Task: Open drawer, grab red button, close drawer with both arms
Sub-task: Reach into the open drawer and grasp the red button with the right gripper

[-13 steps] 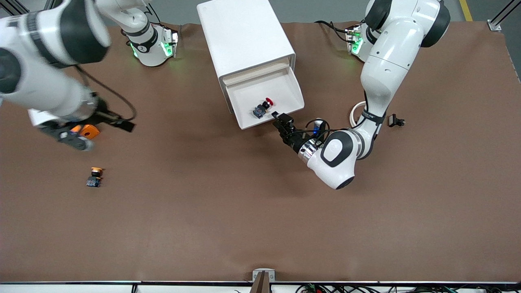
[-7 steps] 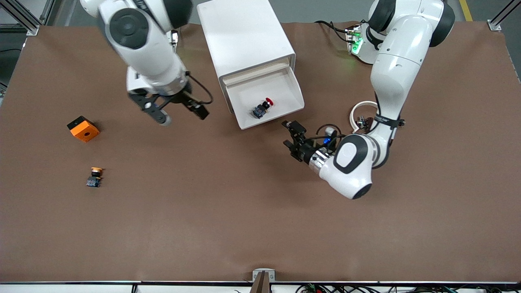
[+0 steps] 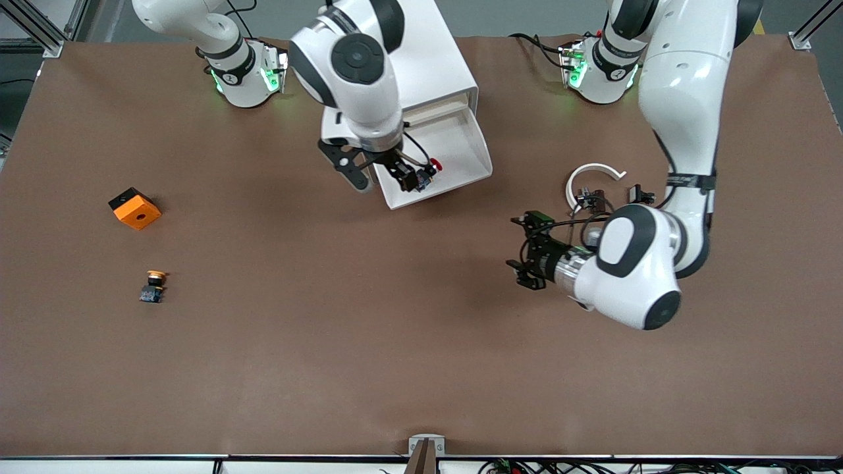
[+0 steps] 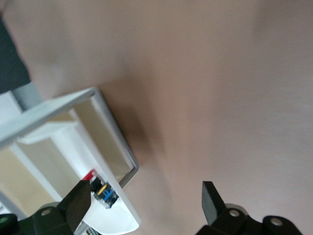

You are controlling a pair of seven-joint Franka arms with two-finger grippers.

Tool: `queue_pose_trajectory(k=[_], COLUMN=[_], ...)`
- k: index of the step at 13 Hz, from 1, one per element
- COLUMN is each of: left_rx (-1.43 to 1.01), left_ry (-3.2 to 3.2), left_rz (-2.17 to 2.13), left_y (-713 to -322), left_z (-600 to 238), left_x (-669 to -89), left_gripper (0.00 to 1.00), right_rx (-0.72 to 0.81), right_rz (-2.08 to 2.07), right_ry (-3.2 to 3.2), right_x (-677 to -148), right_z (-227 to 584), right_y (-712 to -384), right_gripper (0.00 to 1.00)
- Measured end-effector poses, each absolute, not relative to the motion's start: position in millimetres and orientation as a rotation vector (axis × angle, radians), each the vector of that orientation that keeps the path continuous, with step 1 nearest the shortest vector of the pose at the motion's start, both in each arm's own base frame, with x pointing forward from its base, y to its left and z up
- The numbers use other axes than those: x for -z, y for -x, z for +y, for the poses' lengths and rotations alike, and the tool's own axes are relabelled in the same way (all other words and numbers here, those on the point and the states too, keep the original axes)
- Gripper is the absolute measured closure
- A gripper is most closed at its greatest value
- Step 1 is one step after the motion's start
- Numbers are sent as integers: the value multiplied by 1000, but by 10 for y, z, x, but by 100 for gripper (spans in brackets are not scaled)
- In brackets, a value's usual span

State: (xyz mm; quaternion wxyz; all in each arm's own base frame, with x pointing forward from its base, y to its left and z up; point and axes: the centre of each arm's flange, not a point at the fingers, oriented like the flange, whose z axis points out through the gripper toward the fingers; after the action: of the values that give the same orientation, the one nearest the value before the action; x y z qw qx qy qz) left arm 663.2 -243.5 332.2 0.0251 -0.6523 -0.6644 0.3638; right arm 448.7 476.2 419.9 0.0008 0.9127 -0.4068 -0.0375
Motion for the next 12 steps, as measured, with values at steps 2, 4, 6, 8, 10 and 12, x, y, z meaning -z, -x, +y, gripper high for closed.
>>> queue_pose_trajectory(k=[2,4,6,8,10,12], left_rx=[-1041,-904,-750,-600,-499,-435], left_ry=[2193,2360,2458,2533,2650,2772], left_rz=[-2015,-1903,-1756,-1619,-1477,-1314], left_y=[-6741,-6772,-6742,-6698,-6678,-6671], left_z=[-2161,-2029,-2014,-2112,-2185,-2157], left_x=[-3472,-3598,-3672,-3790,-3982,-4184], left_gripper=[0,0,0,0,0,0], right_rx=[116,114,112,93,68,50], right_rz=[-1257,-1228,-1197,-1167,-1156,-1136], right_ry=[-2864,-2869,-2867,-2859,-2866,-2870], right_x=[-3959,-3814,-3703,-3587,-3487,-3383], right_z=[4946,5057,5132,5167,5187,5225], right_y=[-4386,-4311,-4240,-4211,-4235,-4223], right_gripper=[0,0,0,0,0,0])
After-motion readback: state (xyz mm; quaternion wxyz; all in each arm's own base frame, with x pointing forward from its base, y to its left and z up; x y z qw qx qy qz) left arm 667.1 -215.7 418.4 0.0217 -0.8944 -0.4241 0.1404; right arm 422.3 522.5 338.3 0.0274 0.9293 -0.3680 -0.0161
